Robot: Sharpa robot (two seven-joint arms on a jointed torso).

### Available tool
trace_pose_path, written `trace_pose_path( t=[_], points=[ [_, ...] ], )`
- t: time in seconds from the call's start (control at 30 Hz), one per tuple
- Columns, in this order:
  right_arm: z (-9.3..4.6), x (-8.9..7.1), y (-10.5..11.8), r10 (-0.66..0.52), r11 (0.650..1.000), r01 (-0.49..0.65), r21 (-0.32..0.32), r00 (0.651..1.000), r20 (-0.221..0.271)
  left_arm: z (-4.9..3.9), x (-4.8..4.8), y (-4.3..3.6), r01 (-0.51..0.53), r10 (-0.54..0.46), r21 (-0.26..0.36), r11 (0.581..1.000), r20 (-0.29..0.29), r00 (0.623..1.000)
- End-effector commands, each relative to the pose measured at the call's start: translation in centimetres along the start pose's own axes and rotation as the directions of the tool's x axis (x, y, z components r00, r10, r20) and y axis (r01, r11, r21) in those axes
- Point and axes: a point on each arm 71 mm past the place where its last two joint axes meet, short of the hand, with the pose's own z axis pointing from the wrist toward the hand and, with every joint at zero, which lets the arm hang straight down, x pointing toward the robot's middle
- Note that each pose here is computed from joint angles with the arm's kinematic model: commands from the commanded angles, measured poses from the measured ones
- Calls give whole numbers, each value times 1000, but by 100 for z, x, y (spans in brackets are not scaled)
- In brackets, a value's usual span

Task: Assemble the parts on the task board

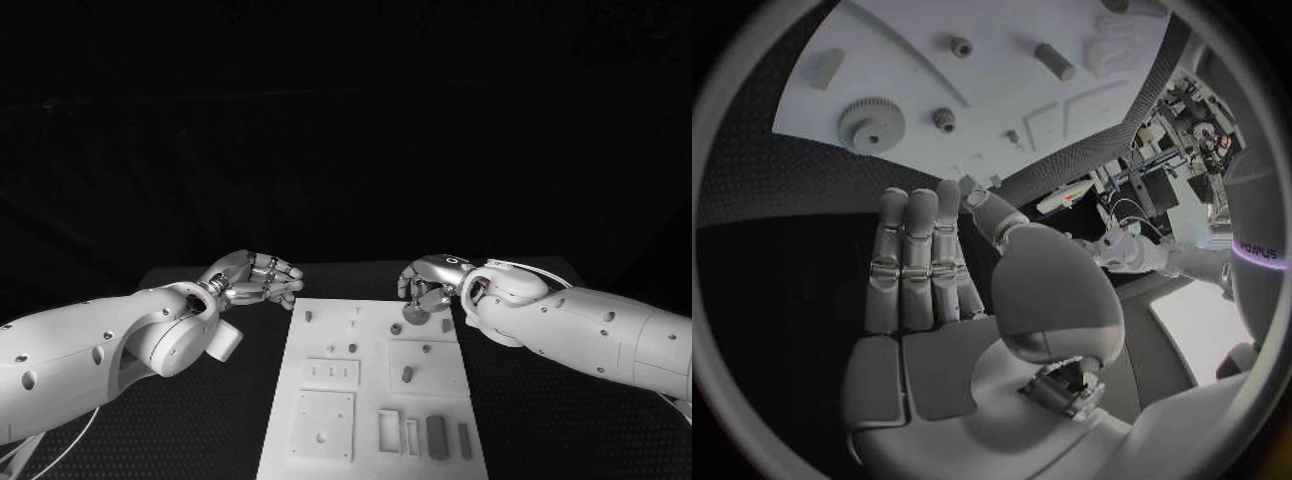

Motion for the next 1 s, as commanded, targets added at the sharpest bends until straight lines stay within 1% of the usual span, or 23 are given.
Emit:
trace_pose_path(
  t=[0.03, 0.23, 0.4, 0.53, 0.7, 0.8, 0.9, 1.0],
  points=[
    [-9, -2, 36, -29, 1000, 29, 6, 999, 18, 8, 8, -18, -6, 6, 16, 1000, -4, 1000],
    [-44, 93, 133, -81, 997, 81, -12, 997, 0, 2, -16, -5, -5, 5, 10, 1000, -2, 1000],
    [-45, 173, 211, -142, 990, 142, -23, 990, 1, -6, -25, 0, -5, 5, 7, 1000, 0, 1000],
    [-46, 195, 201, -184, 983, 184, -13, 983, -4, -6, -35, -1, 3, -3, 7, 1000, 19, 1000],
    [-65, 230, 220, -196, 981, 196, -17, 981, -10, -20, -52, 4, 4, -4, 7, 1000, 24, 1000],
    [-65, 239, 225, -205, 979, 205, -17, 979, -3, -25, -63, 8, 4, -4, 5, 1000, 26, 1000],
    [-68, 228, 217, -215, 977, 215, -9, 976, 19, -31, -63, 7, 4, -4, 5, 1000, 26, 1000],
    [-67, 222, 212, -221, 975, 221, -6, 975, 27, -33, -65, 9, 5, -5, 3, 1000, 26, 1000]
  ],
)
